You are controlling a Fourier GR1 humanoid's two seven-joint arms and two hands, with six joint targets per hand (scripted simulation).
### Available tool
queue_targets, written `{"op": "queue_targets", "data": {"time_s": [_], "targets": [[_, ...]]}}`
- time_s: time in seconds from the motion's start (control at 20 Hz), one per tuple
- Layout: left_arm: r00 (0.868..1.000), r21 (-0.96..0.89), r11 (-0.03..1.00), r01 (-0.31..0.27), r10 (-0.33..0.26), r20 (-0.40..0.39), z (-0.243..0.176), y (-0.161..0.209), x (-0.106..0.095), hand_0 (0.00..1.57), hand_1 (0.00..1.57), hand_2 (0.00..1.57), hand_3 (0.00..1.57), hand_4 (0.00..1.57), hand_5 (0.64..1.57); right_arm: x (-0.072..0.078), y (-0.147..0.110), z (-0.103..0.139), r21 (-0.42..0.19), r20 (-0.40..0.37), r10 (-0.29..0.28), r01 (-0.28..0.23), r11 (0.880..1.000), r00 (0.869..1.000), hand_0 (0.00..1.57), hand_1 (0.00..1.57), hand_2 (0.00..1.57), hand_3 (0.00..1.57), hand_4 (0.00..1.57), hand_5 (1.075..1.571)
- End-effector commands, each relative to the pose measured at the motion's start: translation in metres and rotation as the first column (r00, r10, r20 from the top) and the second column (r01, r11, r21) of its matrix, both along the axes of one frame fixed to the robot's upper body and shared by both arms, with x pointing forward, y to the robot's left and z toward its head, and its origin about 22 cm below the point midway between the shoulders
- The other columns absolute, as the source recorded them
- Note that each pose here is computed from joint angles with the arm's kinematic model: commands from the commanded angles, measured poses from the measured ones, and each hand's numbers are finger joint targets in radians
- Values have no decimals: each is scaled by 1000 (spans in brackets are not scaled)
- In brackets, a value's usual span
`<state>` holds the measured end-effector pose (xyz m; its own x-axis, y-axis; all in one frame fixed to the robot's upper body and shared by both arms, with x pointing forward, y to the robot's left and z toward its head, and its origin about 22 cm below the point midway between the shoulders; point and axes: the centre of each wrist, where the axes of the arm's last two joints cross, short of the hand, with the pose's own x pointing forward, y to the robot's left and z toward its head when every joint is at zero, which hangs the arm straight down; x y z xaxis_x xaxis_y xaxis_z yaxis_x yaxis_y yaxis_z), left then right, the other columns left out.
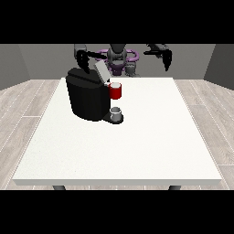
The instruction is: Insert the coffee pod into the coffee machine and close the lid
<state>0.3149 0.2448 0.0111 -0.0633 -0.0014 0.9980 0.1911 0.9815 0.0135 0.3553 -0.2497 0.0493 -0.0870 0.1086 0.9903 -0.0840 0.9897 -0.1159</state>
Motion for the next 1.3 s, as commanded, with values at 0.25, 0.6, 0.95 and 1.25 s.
{"op": "queue_targets", "data": {"time_s": [0.25,0.6,0.95,1.25], "targets": [[998,15,998,-54,54,35,14,21,-7,0,0,0,0,0,1571,17,31,7,-48,18,83,-83,995,996,0,0,0,0,0,1571],[999,-4,1000,-17,17,44,24,14,-16,0,0,0,0,0,1571,26,29,1,-38,21,50,-49,998,999,0,0,0,0,0,1571],[994,26,997,-67,64,83,17,21,-10,0,0,0,0,0,1571,31,55,11,-80,84,115,-109,991,990,0,0,0,0,0,1571],[995,36,995,-91,90,35,-3,28,-20,0,0,0,0,0,1571,42,62,41,-96,47,169,-164,982,984,0,0,0,0,114,1571]]}}
